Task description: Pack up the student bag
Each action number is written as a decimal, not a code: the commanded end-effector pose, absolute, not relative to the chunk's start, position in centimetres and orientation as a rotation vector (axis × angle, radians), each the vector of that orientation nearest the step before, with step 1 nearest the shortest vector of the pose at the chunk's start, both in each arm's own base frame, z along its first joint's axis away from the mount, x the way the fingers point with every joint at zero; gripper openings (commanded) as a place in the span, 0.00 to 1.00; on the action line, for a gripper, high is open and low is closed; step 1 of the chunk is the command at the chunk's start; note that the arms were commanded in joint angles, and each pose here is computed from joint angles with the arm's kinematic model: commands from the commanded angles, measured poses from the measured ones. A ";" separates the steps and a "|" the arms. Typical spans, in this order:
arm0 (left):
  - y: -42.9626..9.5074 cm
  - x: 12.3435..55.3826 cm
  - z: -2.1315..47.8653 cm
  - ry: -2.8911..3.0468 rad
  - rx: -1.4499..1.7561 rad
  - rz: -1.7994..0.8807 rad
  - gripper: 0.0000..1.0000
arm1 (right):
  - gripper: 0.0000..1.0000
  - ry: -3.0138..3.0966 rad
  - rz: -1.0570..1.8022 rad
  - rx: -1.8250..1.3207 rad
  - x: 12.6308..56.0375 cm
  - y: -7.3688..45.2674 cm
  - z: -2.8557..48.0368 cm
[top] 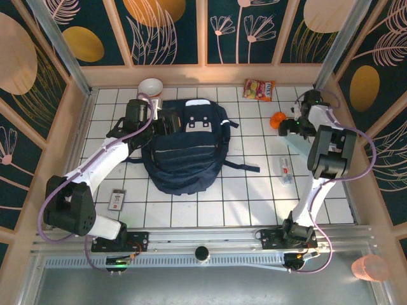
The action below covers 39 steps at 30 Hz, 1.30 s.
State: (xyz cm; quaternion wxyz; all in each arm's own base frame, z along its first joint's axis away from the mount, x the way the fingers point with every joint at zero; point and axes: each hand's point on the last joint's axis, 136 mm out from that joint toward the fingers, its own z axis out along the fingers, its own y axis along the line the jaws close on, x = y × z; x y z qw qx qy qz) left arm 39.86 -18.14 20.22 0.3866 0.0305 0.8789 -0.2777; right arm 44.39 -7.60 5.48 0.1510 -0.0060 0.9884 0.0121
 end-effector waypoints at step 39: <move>-18.8 39.9 20.3 2.225 0.103 -0.740 0.74 | 0.99 3.047 -0.133 -0.133 40.2 -5.4 3.6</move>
